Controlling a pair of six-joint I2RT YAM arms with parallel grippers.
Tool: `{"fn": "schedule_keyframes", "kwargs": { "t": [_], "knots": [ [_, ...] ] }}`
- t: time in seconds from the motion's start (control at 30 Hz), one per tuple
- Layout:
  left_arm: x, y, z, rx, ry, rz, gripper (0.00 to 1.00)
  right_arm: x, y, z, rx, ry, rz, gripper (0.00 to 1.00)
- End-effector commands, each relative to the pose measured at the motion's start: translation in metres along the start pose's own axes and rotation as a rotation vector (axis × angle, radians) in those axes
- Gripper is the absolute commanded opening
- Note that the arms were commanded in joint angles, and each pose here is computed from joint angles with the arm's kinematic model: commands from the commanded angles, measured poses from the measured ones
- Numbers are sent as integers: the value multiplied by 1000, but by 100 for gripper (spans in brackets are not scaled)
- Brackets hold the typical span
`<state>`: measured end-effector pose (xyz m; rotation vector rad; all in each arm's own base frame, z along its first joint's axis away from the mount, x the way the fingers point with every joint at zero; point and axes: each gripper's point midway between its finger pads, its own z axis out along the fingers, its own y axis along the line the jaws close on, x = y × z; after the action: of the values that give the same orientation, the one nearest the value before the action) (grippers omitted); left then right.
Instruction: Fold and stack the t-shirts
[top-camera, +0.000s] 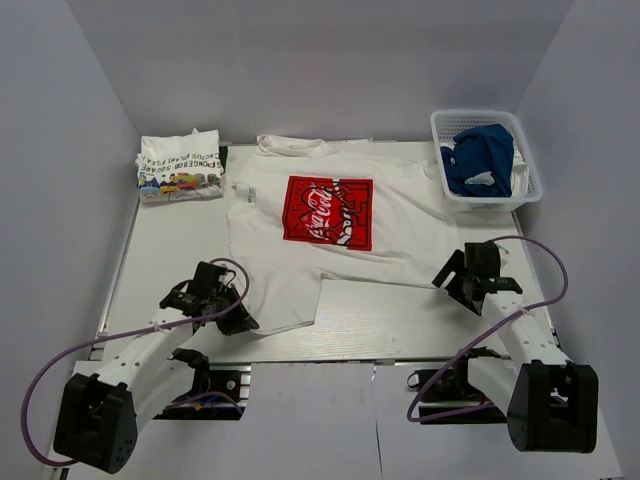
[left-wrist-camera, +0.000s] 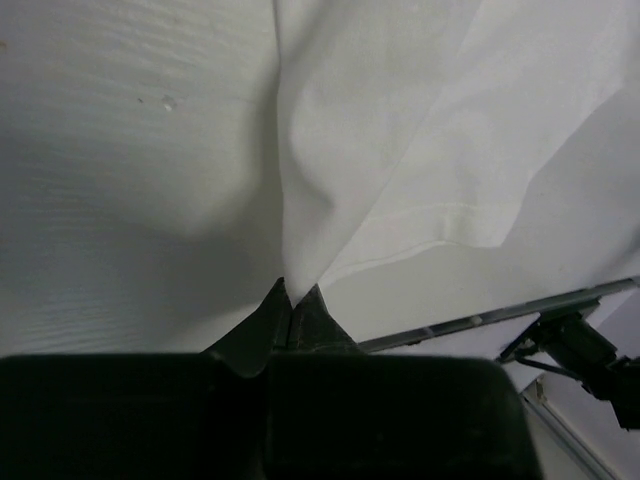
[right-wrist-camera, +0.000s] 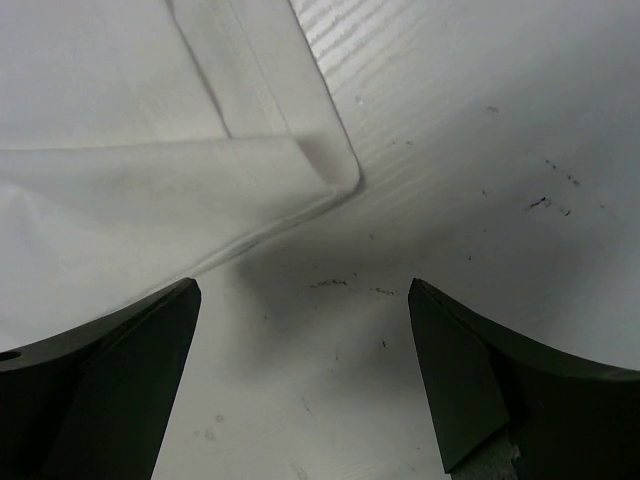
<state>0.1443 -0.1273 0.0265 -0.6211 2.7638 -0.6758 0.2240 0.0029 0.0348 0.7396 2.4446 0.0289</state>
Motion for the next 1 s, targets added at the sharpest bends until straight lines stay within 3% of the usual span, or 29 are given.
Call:
{"fn": "schedule_keyframes", "kwargs": {
  "t": [0.0,0.27,0.33,0.47,0.63,0.83,0.97],
  "knots": [
    [20,-7,-8,73,69,-4,0,4,11,3,-77,15,54,90],
    [46,5,-16,63,161,-11,0,0,21,17,-113,5,87,84],
    [47,2,-19,81,157,-6,0,4,12,23,-89,12,116,66],
    [49,4,-23,84,153,-4,0,12,14,28,-109,37,134,50],
    [56,3,-30,108,162,0,0,19,11,20,-124,35,131,0],
    [63,3,-41,131,158,7,0,19,7,2,-152,-13,88,0],
    [48,-19,-48,204,105,21,0,22,15,-6,-218,-13,63,0]
  ]
}}
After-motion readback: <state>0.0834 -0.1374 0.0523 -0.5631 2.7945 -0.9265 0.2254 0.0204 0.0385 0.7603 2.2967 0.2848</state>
